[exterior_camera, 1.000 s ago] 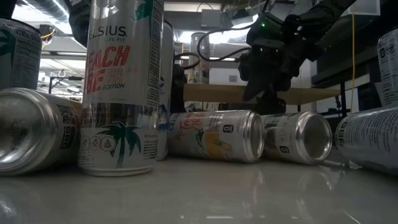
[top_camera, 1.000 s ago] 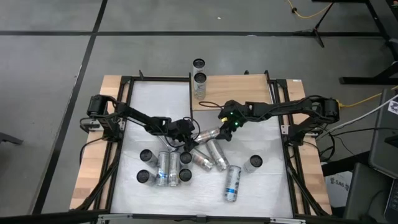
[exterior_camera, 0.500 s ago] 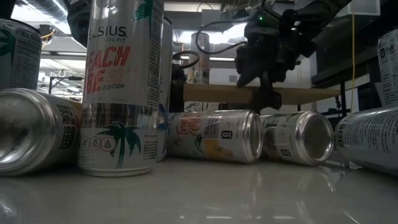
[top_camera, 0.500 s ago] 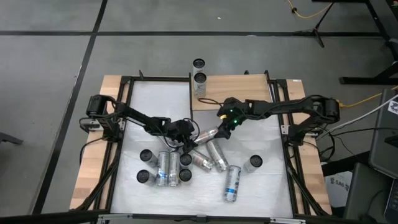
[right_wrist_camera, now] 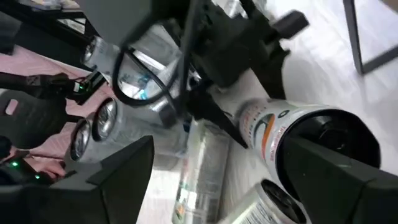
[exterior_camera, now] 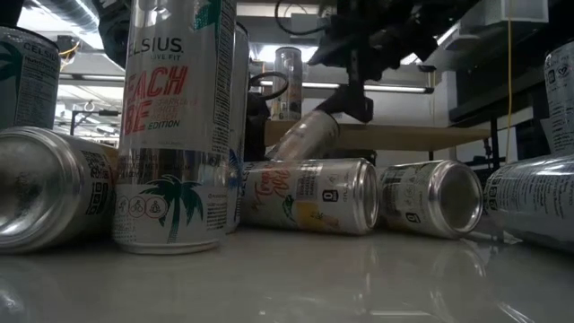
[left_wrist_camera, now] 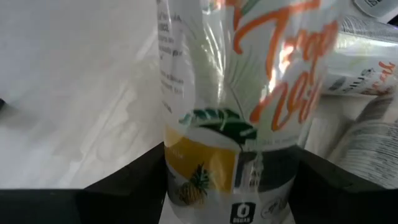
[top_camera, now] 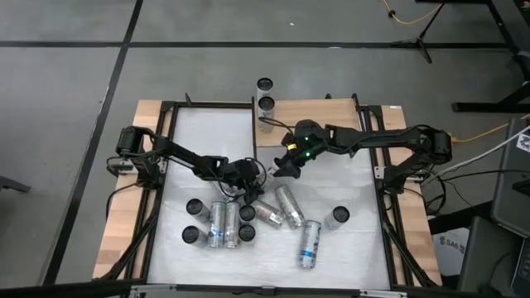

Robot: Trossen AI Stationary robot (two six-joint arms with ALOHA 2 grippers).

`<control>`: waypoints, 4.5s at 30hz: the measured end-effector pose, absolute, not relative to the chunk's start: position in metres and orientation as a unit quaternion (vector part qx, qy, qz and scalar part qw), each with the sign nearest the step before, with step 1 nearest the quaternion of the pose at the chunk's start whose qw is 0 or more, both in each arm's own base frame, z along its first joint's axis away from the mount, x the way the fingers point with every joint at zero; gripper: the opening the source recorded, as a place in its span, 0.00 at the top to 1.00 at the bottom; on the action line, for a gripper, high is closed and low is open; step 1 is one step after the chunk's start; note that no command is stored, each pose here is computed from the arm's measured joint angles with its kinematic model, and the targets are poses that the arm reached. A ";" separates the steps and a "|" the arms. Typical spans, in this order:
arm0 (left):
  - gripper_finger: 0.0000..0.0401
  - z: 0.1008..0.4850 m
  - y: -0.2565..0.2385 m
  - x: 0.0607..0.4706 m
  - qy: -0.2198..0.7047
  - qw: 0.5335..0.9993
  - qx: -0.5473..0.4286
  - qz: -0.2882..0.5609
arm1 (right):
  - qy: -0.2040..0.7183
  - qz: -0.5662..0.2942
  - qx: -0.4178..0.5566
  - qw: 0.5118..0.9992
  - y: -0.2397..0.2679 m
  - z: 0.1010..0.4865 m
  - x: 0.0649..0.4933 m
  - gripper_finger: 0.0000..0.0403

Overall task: Place canned beverage on shelf
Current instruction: Put the right orange soda can on the shelf aligned with the other orange soda cans

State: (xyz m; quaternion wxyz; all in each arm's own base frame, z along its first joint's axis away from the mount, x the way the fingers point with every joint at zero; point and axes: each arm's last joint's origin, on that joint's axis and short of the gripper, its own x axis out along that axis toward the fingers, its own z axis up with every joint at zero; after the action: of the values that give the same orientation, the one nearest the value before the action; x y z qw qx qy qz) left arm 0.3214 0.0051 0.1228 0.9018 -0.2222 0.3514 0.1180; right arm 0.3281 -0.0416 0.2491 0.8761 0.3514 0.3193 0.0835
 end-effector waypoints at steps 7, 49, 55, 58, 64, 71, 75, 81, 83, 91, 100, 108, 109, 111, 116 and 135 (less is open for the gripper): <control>0.38 0.125 0.006 0.323 0.345 0.913 -0.188 0.107 | 0.314 0.111 0.352 0.875 -0.037 0.259 0.332 0.16; 0.38 0.142 -0.008 0.336 0.251 0.967 -0.017 0.039 | 0.242 0.170 0.322 0.899 -0.005 0.285 0.334 0.16; 0.38 0.147 -0.008 0.338 0.224 0.974 -0.021 0.039 | 0.215 0.182 0.315 0.906 -0.005 0.296 0.337 0.16; 0.38 0.151 -0.008 0.340 0.202 0.978 -0.022 0.039 | 0.205 0.187 0.312 0.909 -0.005 0.304 0.338 0.16; 0.38 0.157 -0.008 0.342 0.170 0.984 -0.023 0.047 | 0.186 0.202 0.307 0.911 -0.005 0.320 0.341 0.16; 0.38 0.164 -0.008 0.344 0.134 0.989 -0.025 0.051 | 0.158 0.216 0.285 0.920 -0.005 0.344 0.343 0.16; 0.38 0.167 -0.007 0.345 0.119 0.991 -0.025 0.059 | 0.168 0.211 0.269 0.925 -0.008 0.358 0.342 0.16; 0.38 0.168 -0.006 0.345 0.114 0.990 -0.036 0.075 | 0.201 0.165 0.225 0.939 -0.016 0.382 0.336 0.16; 0.38 0.168 -0.006 0.345 0.112 0.989 -0.045 0.088 | 0.217 0.141 0.207 0.944 -0.019 0.390 0.332 0.16; 0.38 0.170 -0.002 0.345 0.093 0.981 -0.069 0.158 | 0.266 -0.006 0.140 0.954 -0.025 0.419 0.313 0.16; 0.38 0.187 0.000 0.355 0.060 0.976 -0.068 0.199 | 0.319 -0.140 0.100 0.932 -0.031 0.423 0.297 0.16; 0.38 0.192 0.002 0.357 0.049 0.970 -0.067 0.227 | 0.406 -0.136 0.099 0.898 -0.030 0.408 0.288 0.16; 0.38 0.192 0.002 0.357 0.049 0.970 -0.067 0.231 | 0.411 -0.125 0.104 0.897 -0.029 0.408 0.288 0.16; 0.38 0.192 0.002 0.357 0.049 0.969 -0.067 0.232 | 0.417 -0.104 0.114 0.896 -0.027 0.407 0.287 0.16; 0.38 0.192 0.002 0.357 0.049 0.969 -0.067 0.233 | 0.417 -0.072 0.129 0.897 -0.026 0.406 0.290 0.16; 0.38 0.193 0.002 0.357 0.045 0.969 -0.070 0.235 | 0.372 -0.046 0.114 0.920 -0.029 0.387 0.335 0.16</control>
State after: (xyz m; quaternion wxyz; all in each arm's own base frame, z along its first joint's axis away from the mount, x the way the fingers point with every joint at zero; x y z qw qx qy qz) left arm 0.3574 0.0020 0.1927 0.9685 -0.0702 0.0450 0.2346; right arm 0.3349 -0.0287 0.3873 0.9201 0.1137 0.3720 -0.0459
